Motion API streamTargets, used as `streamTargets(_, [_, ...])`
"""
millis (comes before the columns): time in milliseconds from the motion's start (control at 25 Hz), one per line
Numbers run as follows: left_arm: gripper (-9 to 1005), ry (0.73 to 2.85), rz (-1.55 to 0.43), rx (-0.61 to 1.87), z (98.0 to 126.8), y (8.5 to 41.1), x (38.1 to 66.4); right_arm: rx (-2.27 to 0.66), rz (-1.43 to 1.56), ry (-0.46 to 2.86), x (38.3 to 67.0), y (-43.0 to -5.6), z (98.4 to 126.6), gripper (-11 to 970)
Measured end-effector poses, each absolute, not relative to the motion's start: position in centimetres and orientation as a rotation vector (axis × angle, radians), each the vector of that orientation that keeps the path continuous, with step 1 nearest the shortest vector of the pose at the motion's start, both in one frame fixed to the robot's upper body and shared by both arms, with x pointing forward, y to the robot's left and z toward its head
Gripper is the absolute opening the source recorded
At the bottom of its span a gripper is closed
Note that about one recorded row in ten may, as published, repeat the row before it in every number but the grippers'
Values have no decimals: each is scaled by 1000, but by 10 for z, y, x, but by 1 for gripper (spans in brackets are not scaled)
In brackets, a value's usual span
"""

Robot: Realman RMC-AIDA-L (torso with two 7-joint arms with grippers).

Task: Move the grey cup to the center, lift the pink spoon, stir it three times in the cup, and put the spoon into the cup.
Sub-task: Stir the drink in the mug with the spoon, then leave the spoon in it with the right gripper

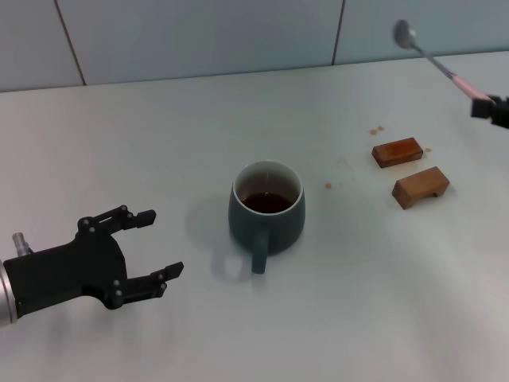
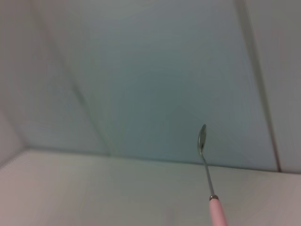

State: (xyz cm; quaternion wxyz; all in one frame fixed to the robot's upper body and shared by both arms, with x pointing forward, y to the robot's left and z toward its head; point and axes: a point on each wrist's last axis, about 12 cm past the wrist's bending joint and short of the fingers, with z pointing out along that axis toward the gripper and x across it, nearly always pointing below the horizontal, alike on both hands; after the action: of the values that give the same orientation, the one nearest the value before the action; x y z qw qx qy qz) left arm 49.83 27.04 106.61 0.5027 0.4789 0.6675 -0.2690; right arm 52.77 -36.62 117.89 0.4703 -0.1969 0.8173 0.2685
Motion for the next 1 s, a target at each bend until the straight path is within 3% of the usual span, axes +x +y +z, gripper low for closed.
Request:
streamTargets(40, [829, 1613, -650, 1157, 1066, 270, 498, -482, 658, 2003, 528, -366, 1179, 124])
streamTargets(80, [829, 1613, -648, 1155, 1066, 271, 499, -600, 600, 2022, 531, -349, 1201, 125])
streamTargets(120, [829, 1614, -646, 1152, 1066, 271, 499, -600, 600, 2022, 531, -349, 1201, 125])
streamTargets(200, [829, 1614, -640, 1145, 1067, 272, 500, -771, 483, 2061, 532, -321, 1230, 125])
streamTargets(240, [829, 1614, -640, 1145, 1067, 272, 500, -771, 483, 2061, 532, -321, 1230, 126])
streamTargets(400, [829, 1615, -636, 1134, 1068, 273, 501, -985, 360, 2140, 532, -277, 1273, 127])
streamTargets(600, [829, 1614, -635, 1134, 1068, 273, 502, -1080, 364, 2225, 540, -252, 1302, 128])
streamTargets(1000, [829, 1610, -633, 1137, 1069, 272, 504, -1192, 471, 2405, 563, -226, 1319, 131])
